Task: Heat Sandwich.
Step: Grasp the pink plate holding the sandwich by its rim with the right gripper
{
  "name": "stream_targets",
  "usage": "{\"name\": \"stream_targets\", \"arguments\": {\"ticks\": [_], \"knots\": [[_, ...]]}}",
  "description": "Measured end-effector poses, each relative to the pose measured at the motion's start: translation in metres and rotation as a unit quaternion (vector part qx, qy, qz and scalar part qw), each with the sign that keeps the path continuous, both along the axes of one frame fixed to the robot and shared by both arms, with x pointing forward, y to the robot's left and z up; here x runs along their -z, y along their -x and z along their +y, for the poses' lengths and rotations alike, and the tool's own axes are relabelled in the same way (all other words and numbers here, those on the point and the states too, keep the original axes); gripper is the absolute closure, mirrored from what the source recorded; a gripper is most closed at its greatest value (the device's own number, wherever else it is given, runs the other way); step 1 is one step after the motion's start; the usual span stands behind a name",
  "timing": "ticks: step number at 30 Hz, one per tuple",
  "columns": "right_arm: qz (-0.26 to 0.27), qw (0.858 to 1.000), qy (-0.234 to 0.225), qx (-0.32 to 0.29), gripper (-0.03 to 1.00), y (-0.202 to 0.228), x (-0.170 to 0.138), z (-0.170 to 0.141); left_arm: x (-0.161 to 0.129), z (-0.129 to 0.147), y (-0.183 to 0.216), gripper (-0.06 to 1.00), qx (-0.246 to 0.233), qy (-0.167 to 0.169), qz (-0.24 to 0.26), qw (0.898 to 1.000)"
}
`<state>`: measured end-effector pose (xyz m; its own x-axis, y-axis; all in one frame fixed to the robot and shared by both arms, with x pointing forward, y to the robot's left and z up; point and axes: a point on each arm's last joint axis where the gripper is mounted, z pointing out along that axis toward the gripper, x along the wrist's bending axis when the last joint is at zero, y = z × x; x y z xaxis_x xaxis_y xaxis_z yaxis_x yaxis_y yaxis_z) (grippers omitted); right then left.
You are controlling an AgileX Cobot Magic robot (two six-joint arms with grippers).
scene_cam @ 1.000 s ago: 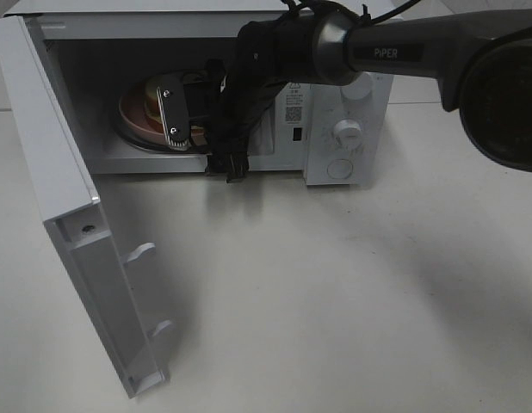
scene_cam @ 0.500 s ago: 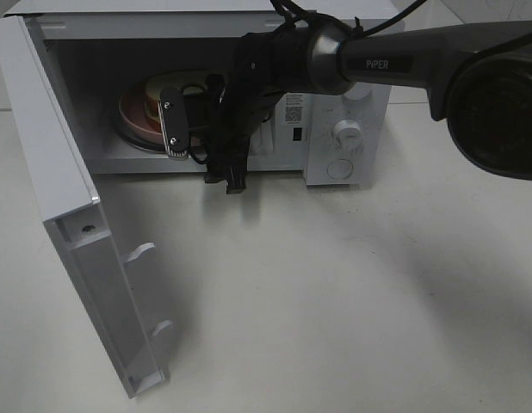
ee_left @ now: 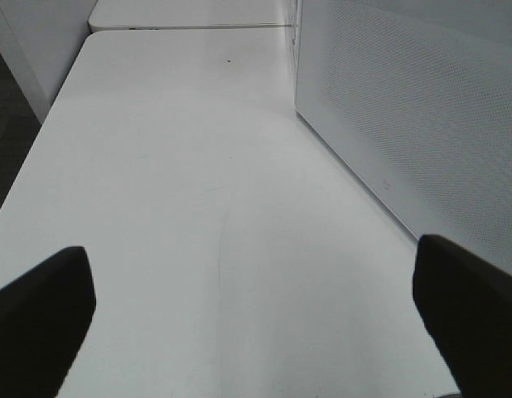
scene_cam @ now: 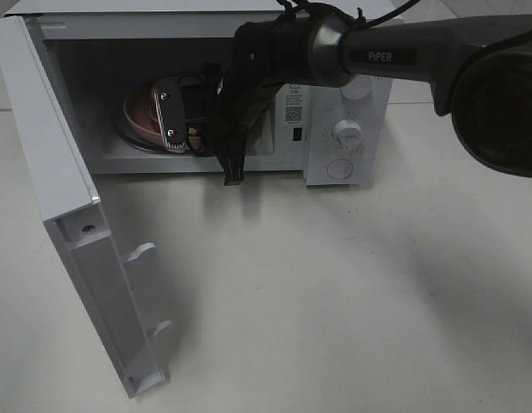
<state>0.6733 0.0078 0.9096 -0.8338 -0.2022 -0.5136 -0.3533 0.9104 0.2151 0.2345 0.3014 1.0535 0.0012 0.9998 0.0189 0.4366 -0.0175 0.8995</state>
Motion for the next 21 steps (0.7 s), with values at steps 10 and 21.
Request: {"name": "stream_targets", "arguments": {"ticks": [10, 21], "knots": [[0.007, 1.000, 0.009, -0.006, 0.84, 0.002, -0.001, -0.001, 0.000, 0.000, 0.000, -0.04, 0.000, 0.000, 0.000, 1.000], [0.024, 0.998, 0.034, -0.038, 0.87, 0.011, -0.024, -0.006, 0.000, 0.000, 0.000, -0.04, 0.000, 0.000, 0.000, 1.000]]}}
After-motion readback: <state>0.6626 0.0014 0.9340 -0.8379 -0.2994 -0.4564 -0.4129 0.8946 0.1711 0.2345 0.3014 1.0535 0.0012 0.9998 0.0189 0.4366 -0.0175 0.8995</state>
